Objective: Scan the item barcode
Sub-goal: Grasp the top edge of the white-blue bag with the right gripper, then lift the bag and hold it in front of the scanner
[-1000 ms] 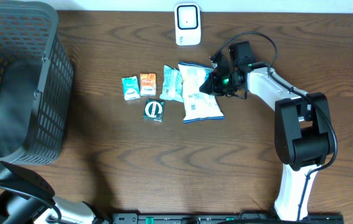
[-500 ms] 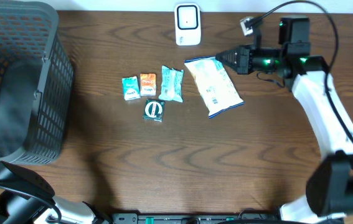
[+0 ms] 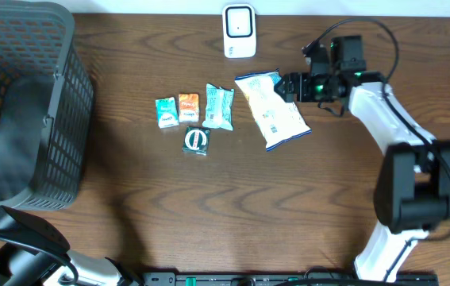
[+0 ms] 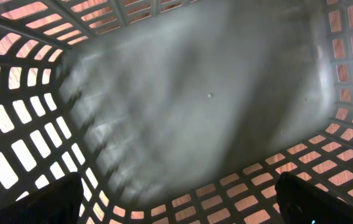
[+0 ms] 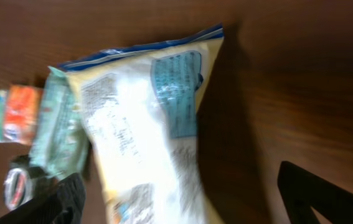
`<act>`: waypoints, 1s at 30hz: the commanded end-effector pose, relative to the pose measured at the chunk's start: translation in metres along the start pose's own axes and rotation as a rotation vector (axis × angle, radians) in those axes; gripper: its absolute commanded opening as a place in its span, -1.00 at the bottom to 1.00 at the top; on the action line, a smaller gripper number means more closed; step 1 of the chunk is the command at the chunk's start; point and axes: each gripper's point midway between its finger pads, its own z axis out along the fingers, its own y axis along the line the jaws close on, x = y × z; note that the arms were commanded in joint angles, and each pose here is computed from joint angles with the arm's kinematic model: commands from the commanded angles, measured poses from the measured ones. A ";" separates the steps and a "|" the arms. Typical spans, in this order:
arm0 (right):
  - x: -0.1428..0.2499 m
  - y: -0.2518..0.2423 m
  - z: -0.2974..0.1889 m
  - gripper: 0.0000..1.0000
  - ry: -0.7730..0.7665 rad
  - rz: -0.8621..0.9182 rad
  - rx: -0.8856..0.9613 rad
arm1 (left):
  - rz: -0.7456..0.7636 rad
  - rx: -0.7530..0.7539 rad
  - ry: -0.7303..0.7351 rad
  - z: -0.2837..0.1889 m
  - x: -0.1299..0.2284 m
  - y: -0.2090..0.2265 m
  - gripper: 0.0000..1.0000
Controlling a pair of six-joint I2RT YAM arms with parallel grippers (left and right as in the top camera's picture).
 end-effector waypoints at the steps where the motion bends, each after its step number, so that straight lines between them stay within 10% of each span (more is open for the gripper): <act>1: 0.019 0.010 0.035 0.91 0.051 0.012 -0.188 | -0.008 -0.009 0.009 0.003 0.001 0.002 0.96; 7: 0.054 0.019 0.084 0.70 0.143 0.060 -0.254 | -0.008 -0.009 0.009 0.003 0.001 0.002 0.96; 11: 0.076 0.035 0.104 -0.98 0.202 0.041 -0.272 | -0.008 -0.009 0.009 0.003 0.001 0.002 0.95; 30: -0.081 0.163 -0.160 -0.98 -0.395 -0.397 -0.662 | -0.008 -0.009 0.009 0.003 0.001 0.002 0.96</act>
